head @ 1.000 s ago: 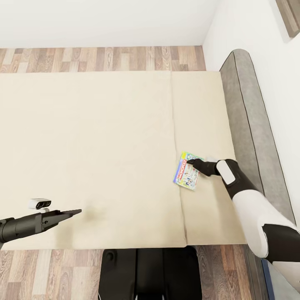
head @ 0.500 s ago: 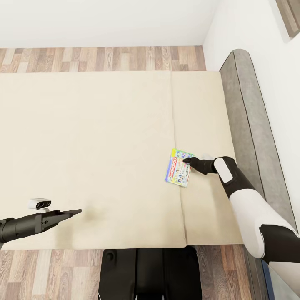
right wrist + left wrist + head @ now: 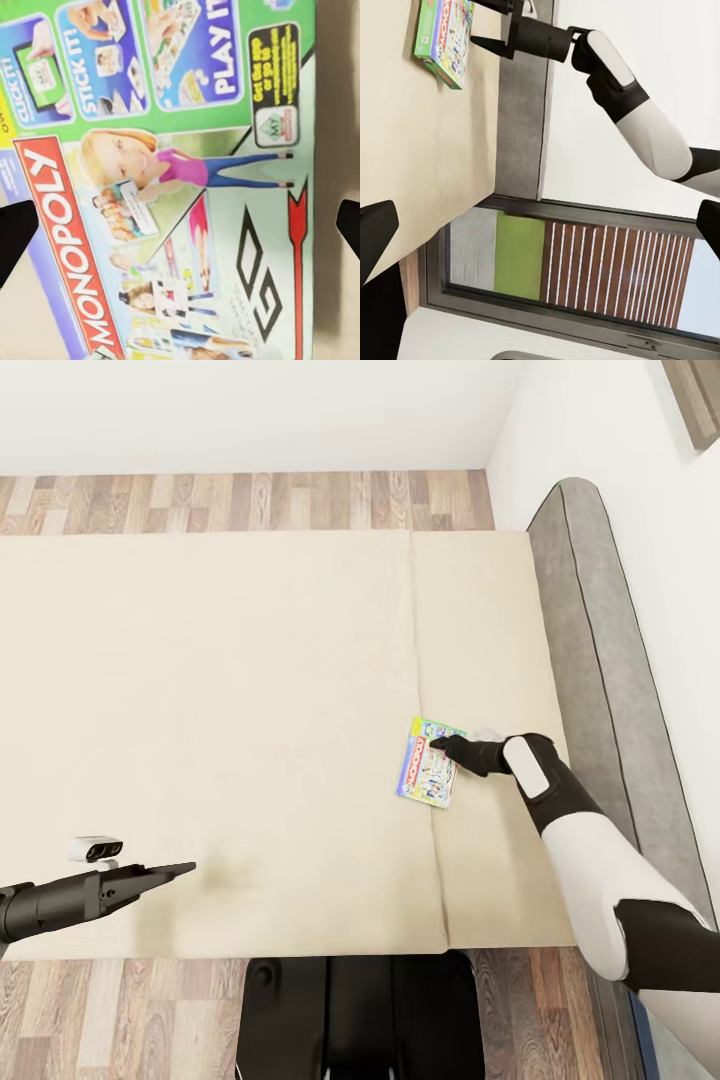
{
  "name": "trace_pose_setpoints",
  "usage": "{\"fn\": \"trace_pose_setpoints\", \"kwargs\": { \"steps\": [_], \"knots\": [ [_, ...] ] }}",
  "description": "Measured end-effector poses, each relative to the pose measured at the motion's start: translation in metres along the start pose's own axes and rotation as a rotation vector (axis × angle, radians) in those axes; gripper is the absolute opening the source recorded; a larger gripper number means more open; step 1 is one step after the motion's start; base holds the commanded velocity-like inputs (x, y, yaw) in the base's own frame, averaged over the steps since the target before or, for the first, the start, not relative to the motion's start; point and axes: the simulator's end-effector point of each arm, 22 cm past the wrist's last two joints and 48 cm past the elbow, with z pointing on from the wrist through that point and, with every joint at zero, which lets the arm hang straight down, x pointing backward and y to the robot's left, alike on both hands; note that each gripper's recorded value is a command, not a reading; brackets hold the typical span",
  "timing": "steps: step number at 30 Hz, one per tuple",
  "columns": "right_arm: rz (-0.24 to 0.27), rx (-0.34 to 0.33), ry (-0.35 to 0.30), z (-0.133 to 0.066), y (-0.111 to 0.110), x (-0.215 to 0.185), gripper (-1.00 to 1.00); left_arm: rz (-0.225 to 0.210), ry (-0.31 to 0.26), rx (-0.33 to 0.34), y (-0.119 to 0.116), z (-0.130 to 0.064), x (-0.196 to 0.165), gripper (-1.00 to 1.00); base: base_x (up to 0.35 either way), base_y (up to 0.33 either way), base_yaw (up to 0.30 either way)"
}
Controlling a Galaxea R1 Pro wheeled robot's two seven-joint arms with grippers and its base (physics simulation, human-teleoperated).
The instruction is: Put all the toys in the child's room - the three board games (two on the bed and one on the table), the two jigsaw puzzles on the table, and the tennis ball on the table - inside the toy box on the table in the child's room.
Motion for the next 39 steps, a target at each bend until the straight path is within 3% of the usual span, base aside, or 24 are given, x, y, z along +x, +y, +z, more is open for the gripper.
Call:
{"fn": "trace_pose_setpoints", "kwargs": {
  "steps": [29,39],
  "knots": [
    [-0.039,-0.01,-0.01,0.0,0.035,-0.013,1.0,0.0,0.0,0.0,0.0,0.0,0.0,1.0,0.0,0.0,0.0],
    [-0.085,-0.021,0.016,0.007,0.055,0.001,1.0,0.0,0.0,0.0,0.0,0.0,0.0,1.0,0.0,0.0,0.0]
  ]
}}
